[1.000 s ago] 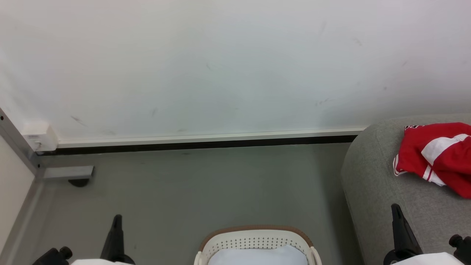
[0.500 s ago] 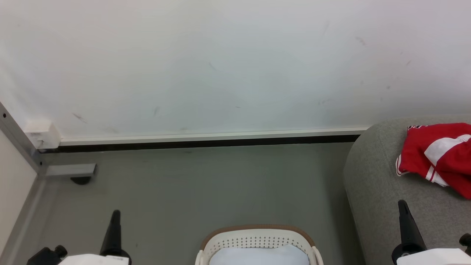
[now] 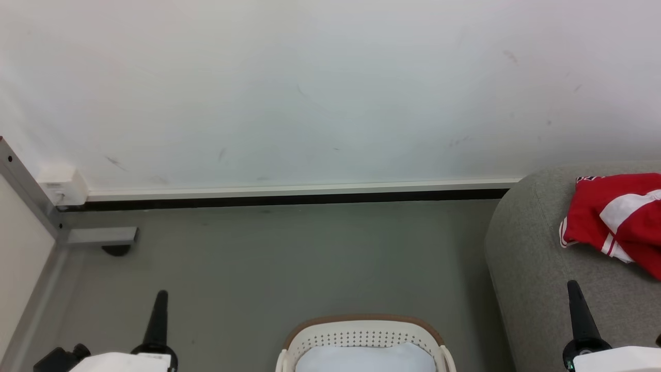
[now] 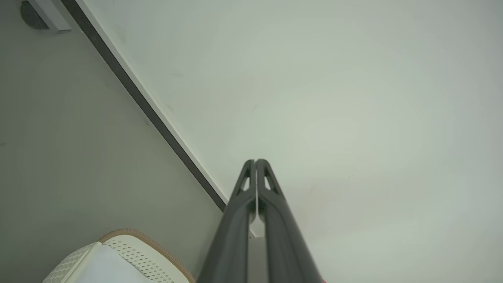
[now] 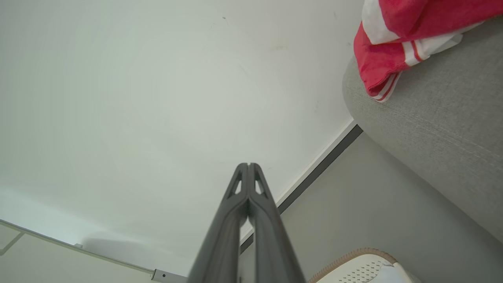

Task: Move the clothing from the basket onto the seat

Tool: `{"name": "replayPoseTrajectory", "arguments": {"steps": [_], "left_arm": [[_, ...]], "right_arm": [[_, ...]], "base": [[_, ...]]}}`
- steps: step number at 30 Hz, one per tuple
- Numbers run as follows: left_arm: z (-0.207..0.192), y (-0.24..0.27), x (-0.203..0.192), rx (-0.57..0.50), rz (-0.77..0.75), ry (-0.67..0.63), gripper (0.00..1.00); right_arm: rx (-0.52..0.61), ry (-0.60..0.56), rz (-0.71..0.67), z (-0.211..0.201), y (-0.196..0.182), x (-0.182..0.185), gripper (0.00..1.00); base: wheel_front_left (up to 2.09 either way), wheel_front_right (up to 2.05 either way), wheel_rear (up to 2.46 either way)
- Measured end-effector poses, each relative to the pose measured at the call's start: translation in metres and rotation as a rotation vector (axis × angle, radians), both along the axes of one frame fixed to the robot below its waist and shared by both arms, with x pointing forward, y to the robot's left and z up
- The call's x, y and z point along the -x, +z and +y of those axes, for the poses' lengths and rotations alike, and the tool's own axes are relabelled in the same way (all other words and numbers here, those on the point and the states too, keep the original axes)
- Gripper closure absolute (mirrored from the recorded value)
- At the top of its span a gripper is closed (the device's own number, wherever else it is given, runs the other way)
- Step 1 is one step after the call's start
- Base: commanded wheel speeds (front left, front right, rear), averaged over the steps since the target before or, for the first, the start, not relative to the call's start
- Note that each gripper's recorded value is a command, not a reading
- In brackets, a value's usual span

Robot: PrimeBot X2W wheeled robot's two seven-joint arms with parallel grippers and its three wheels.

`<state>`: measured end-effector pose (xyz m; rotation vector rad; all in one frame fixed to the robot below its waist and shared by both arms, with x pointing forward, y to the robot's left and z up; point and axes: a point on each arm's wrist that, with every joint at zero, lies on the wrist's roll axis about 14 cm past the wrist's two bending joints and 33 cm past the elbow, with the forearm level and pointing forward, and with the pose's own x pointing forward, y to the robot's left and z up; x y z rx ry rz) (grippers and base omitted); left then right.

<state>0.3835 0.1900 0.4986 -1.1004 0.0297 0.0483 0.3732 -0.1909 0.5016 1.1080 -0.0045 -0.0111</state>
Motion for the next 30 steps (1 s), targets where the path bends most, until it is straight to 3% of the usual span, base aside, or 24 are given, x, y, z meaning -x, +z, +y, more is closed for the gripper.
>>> {"name": "replayPoseTrajectory", "arguments": {"steps": [30], "left_arm": [[0.0043,0.0088,-0.0037,0.257,-0.017,-0.002,1.0]], "right_arm": [[-0.254,0.002,-0.004,-0.0057,0.0057,-0.009,1.0]], "base": [[0.0,0.0,0.0]]}}
